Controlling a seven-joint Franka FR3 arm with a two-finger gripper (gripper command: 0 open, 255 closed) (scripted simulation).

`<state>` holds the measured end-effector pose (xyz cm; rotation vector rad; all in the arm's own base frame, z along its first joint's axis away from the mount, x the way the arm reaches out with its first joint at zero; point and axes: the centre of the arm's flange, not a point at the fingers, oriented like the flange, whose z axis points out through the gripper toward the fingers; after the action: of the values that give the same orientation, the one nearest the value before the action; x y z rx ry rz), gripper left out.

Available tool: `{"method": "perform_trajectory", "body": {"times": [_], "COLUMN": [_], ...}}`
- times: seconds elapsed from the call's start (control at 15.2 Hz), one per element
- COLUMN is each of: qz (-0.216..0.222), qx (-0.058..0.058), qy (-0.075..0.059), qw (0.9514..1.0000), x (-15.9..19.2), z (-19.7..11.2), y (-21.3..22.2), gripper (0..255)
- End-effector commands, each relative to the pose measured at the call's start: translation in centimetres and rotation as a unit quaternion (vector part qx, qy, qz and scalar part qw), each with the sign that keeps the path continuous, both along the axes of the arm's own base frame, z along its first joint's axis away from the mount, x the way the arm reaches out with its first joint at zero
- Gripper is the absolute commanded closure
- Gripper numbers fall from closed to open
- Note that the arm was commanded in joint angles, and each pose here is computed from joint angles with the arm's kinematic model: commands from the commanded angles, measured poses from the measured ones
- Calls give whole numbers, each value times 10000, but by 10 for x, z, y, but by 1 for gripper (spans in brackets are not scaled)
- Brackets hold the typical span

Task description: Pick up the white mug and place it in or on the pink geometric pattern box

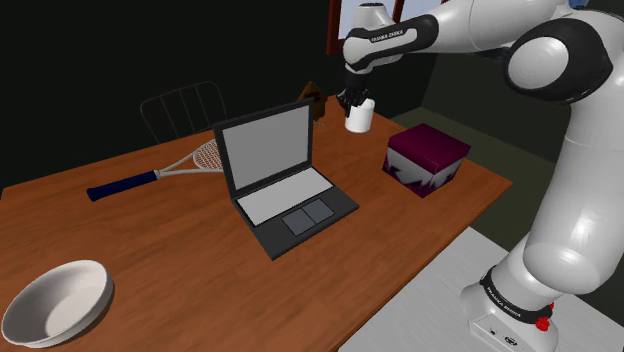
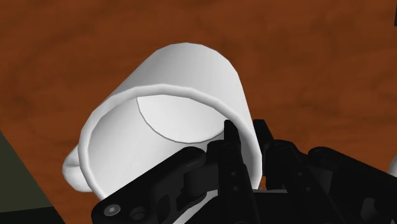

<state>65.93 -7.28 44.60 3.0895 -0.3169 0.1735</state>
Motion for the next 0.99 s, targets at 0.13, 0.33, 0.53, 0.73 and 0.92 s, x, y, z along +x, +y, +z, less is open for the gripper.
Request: {"method": "perform_trajectory", "body": {"times": [0.13,0.33,0.53,0.73,0.92], "qz": [1,1,1,1,1], "qx": [-1,-1,-1,-1,-1], "qy": [0,0,0,0,0], "qw": [10000,10000,10000,10000,10000], "x": [-1,-1,-1,-1,-1], "z": [22,37,53,69,85], "y": [-1,-1,-1,-1,-1], "gripper": [255,255,255,255,255]}}
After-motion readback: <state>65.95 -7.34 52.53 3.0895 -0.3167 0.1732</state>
